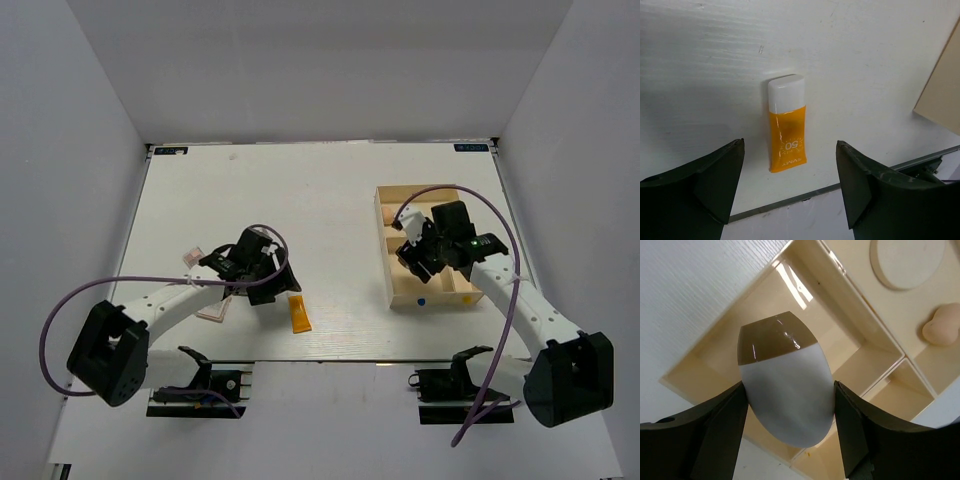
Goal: Organize the makeup
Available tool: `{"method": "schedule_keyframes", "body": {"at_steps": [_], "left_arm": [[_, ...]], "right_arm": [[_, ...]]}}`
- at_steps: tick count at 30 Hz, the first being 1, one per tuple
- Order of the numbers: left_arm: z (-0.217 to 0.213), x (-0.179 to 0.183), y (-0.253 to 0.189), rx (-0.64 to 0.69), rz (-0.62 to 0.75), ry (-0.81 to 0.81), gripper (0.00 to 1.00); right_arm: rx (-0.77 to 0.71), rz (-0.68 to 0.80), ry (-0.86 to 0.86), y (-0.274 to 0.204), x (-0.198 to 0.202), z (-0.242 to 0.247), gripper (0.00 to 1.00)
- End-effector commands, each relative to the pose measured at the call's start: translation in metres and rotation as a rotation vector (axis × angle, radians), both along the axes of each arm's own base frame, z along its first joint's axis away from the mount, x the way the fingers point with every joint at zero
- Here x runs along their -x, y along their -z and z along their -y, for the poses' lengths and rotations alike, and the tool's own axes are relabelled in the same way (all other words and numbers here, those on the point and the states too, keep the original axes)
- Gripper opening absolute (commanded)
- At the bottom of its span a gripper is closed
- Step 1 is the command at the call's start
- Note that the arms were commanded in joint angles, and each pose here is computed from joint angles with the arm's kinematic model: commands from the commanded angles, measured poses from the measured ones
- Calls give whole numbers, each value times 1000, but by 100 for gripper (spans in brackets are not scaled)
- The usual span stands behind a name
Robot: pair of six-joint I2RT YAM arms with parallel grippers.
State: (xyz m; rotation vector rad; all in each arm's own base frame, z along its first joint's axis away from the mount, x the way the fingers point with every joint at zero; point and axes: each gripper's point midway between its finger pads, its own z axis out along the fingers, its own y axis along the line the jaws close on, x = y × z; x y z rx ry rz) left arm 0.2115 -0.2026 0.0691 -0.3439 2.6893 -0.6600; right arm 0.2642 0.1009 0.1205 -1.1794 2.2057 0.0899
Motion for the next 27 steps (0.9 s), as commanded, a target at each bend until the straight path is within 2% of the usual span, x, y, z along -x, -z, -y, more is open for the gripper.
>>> {"method": "schedule_keyframes", "body": {"at_steps": [1, 2, 5, 10, 17, 23, 25, 26, 27], "left_arm": [[16, -6, -10, 24, 17, 38, 84], [18, -4, -5, 7, -4, 46, 84], [20, -1, 5, -45, -41, 55, 84], [25, 3, 13, -101, -70, 69, 84], [30, 12, 31, -202, -132, 82, 81], [32, 16, 50, -320, -161, 104, 74], [36, 21, 55, -342, -170, 120, 62], [43, 18, 53, -343, -154, 124, 45], [42, 18, 55, -346, -157, 124, 45]], "right_arm": [[-31, 21, 26, 0, -9, 1, 52], [-36, 20, 31, 1, -10, 1, 60], [-54, 9, 47, 3, -16, 2, 75], [-92, 16, 55, -7, -23, 0, 84], [-166, 61, 83, -29, -28, -2, 86], [-284, 122, 104, -55, -28, -8, 80], [-316, 142, 93, -63, -26, -11, 78], [-345, 169, 92, -71, -26, -11, 76], [-345, 169, 92, -71, -26, -11, 76]]}}
